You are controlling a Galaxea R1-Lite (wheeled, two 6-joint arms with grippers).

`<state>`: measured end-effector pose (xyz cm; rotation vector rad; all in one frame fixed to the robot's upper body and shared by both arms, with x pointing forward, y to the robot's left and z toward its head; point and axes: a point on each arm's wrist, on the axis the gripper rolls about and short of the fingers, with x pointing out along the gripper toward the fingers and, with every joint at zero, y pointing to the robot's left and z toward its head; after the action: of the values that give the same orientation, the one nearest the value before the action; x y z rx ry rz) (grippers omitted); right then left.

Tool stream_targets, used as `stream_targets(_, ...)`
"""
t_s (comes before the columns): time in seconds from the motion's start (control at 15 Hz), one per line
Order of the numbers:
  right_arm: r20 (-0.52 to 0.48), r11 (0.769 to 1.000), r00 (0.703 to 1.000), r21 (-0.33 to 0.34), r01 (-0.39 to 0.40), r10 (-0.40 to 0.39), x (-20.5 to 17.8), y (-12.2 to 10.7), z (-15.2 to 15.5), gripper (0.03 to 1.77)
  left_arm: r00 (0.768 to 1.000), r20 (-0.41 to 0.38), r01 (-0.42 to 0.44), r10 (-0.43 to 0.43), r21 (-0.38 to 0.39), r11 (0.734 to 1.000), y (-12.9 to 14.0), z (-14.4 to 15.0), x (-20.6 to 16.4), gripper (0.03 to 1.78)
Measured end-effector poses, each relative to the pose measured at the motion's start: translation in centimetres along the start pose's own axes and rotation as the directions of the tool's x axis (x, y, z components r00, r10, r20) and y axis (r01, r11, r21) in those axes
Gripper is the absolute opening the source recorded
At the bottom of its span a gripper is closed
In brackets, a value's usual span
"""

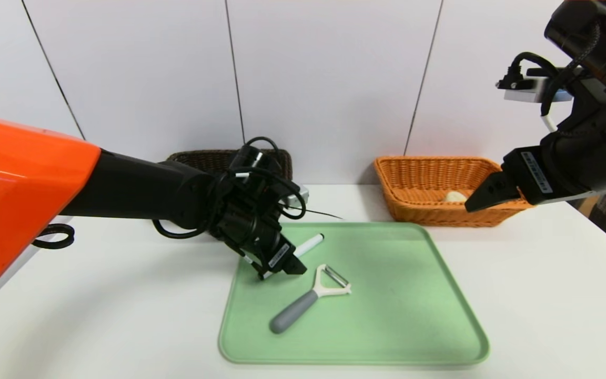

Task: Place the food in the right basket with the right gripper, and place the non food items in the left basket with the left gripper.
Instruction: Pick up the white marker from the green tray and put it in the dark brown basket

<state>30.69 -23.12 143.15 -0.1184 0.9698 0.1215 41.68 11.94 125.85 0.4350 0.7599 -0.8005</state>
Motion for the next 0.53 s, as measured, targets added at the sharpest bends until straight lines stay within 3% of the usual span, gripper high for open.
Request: stream_targets(0.53,-0.004,1.0,1.0,-0.001,-0.012,0.012,0.22,0.12,0.15,1.7,1.0,-0.02,-0.01,0.01,0.011,1.0,0.07,-0.25,0.67,1.69)
